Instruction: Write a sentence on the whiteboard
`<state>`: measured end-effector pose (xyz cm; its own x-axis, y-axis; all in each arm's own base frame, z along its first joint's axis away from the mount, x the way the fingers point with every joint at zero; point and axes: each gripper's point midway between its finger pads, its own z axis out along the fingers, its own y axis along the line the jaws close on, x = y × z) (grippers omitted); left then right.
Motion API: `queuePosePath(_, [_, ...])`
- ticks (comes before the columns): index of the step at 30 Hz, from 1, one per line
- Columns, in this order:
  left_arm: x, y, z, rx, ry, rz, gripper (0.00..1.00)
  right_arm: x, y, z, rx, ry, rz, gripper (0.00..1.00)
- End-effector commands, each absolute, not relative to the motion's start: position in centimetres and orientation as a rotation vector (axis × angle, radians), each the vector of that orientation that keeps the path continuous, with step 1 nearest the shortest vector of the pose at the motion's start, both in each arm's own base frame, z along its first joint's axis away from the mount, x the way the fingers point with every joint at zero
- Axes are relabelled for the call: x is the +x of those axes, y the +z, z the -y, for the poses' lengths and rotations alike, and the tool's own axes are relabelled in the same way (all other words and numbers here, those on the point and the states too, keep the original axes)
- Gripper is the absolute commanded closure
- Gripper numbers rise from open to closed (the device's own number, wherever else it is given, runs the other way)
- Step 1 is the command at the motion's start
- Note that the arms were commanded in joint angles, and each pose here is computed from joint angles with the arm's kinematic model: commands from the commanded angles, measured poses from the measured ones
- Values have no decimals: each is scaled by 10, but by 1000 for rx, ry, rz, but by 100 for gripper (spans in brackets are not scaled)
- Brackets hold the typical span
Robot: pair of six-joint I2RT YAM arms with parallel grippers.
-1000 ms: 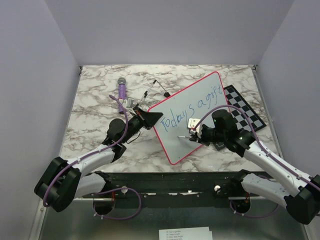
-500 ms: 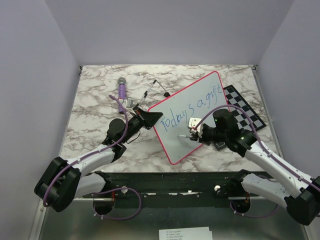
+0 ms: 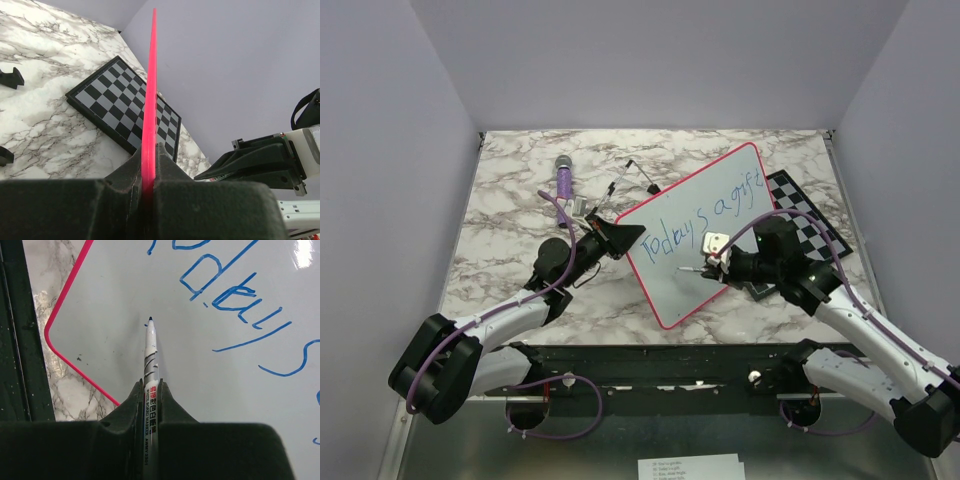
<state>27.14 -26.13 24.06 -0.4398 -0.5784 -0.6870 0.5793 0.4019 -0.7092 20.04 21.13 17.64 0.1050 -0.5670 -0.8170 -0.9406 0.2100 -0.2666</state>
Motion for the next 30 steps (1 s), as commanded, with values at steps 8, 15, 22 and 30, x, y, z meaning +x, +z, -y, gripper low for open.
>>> queuePosePath(8, [266, 290, 253, 3, -1341, -1348, 100, 205, 187, -208, -1410, 539, -1589, 99])
queuePosePath(15, [265, 291, 252, 2, -1339, -1347, 100, 201, 184, -209, -1442, 552, -1580, 99])
queuePosePath(22, [266, 292, 252, 3, -1333, -1351, 100, 207, 215, -206, -1394, 544, -1566, 99])
queuePosePath(30, [268, 292, 253, 3, -1331, -1356, 100, 197, 177, -207, -1476, 582, -1593, 99])
